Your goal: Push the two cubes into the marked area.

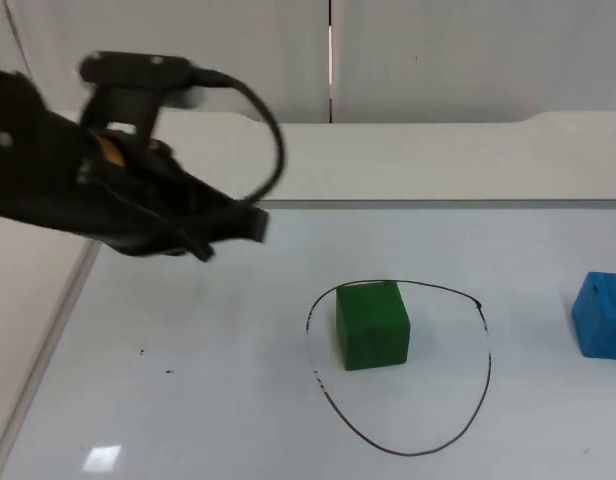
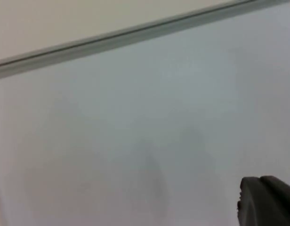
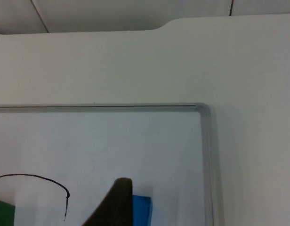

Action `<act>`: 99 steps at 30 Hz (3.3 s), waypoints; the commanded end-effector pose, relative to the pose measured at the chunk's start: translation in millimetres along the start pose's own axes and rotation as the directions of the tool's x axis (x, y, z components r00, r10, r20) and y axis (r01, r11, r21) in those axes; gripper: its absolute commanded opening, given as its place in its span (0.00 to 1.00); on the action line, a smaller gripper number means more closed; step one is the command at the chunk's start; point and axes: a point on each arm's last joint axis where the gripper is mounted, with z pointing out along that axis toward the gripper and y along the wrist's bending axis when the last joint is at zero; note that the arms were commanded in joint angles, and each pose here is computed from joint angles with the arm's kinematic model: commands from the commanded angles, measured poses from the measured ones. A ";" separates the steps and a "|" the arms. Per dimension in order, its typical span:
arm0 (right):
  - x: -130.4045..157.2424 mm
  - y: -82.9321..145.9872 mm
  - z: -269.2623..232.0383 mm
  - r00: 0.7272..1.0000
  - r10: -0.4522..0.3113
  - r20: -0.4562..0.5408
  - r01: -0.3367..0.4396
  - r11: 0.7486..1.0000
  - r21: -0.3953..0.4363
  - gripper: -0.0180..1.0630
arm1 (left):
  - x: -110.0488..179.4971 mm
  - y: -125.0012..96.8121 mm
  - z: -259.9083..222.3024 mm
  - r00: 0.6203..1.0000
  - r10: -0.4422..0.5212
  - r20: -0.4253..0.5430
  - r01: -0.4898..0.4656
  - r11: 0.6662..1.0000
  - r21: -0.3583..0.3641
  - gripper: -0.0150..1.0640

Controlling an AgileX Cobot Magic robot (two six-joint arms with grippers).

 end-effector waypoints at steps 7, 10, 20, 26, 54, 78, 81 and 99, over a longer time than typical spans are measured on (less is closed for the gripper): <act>-0.1 -0.9 0.4 1.000 -0.005 0.002 0.005 1.000 0.004 0.99 | 14.3 44.6 -31.3 0.996 -0.085 0.041 0.089 0.991 -0.101 0.01; -0.3 -0.9 0.4 1.000 -0.005 0.004 0.005 1.000 0.004 0.99 | 19.4 53.6 -40.4 0.993 -0.109 0.052 0.115 0.986 -0.124 0.01; -0.3 0.0 0.4 1.000 0.005 0.004 -0.005 1.000 -0.005 0.99 | 30.9 60.0 -87.4 0.974 -0.128 0.189 0.156 0.977 -0.142 0.01; -0.3 1.0 0.3 1.000 0.005 0.004 -0.005 1.000 -0.016 0.99 | 34.3 53.3 -126.4 0.953 -0.118 0.279 0.156 0.981 -0.117 0.01; 11.4 2.5 8.7 1.000 0.003 -0.017 -0.004 0.999 -0.043 0.99 | 85.1 42.2 -259.7 0.937 0.006 0.350 0.081 0.969 -0.233 0.01; 13.9 2.8 8.6 0.999 -0.009 -0.044 0.007 0.999 -0.047 0.99 | 135.6 22.6 -317.0 0.925 0.078 0.372 -0.023 0.988 -0.151 0.01; 16.4 2.3 10.1 0.999 -0.013 -0.053 0.011 0.999 -0.043 0.99 | 140.4 25.2 -310.9 0.944 0.063 0.324 -0.009 0.986 -0.165 0.01; 30.1 -1.1 62.9 0.961 0.021 -0.276 -0.031 0.999 -0.030 0.78 | 141.1 23.1 -308.4 0.946 0.073 0.316 -0.029 0.989 -0.143 0.01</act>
